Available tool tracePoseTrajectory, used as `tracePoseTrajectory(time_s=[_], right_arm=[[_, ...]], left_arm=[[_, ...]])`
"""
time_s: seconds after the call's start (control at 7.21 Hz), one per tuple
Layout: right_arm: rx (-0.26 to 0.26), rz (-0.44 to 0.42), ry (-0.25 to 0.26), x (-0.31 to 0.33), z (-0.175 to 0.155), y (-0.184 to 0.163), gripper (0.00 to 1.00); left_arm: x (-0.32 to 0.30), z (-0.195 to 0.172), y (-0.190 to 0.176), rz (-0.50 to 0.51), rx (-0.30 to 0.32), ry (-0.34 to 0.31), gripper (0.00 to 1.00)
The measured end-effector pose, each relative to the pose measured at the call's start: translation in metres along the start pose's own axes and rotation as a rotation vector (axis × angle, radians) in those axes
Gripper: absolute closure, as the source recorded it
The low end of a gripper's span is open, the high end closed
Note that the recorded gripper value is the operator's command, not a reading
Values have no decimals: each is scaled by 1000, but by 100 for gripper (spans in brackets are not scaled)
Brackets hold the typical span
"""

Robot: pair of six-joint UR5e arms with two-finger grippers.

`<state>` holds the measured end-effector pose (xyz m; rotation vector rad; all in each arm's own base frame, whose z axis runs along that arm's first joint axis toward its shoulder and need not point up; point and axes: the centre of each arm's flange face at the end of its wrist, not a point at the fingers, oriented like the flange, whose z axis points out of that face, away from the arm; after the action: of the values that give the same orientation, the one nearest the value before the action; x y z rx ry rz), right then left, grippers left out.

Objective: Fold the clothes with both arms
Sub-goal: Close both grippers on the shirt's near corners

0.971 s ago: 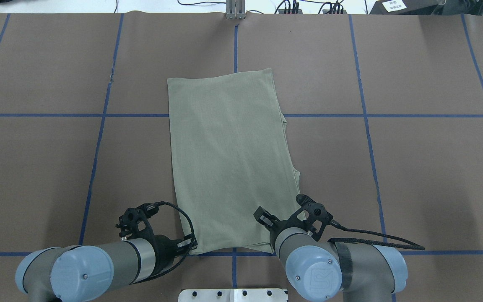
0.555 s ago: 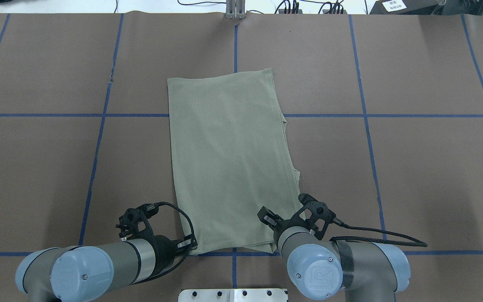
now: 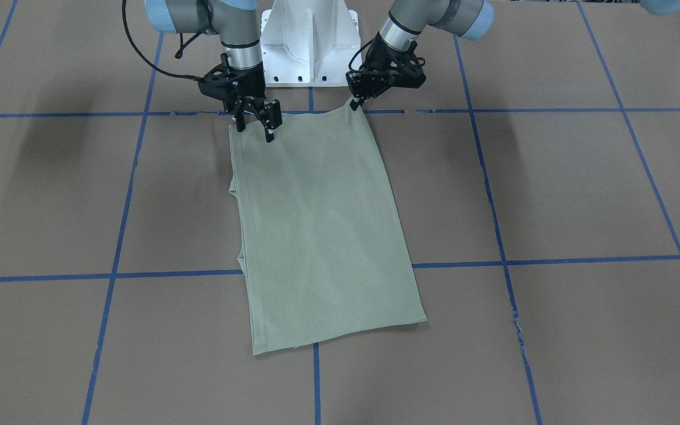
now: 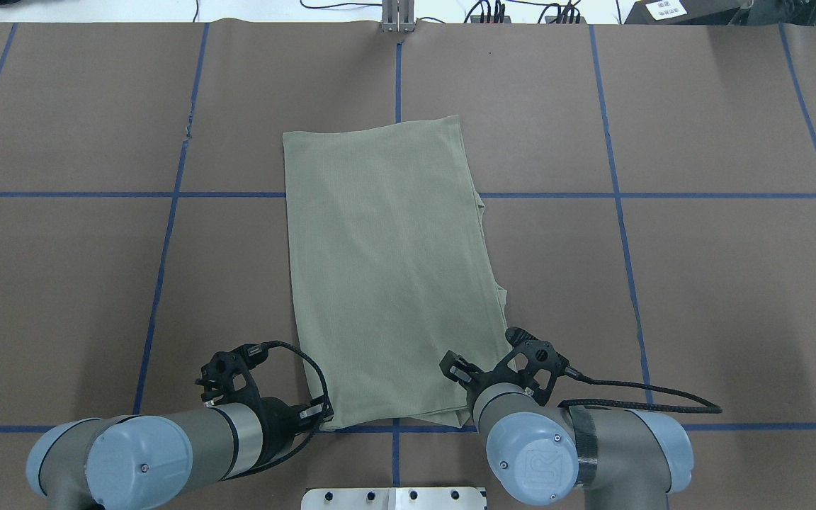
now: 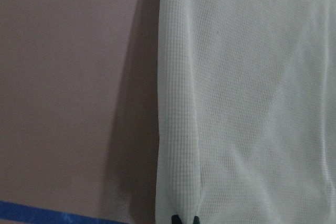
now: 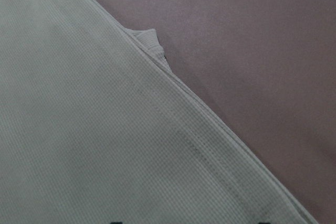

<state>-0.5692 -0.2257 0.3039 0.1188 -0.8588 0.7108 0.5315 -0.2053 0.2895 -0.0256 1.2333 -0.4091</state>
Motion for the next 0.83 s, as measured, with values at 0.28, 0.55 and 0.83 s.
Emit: tracePoseTrajectory(time_s=[0.28, 0.55, 0.83], right_arm=[[2, 20, -4, -2, 0, 2, 85], [0, 71, -11, -5, -1, 5, 100], [6, 106, -25, -8, -5, 4, 100]], left_arm=[[0, 0, 0, 0, 0, 1, 100], [0, 0, 0, 0, 0, 1, 100], [2, -2, 0, 3, -2, 5, 100]])
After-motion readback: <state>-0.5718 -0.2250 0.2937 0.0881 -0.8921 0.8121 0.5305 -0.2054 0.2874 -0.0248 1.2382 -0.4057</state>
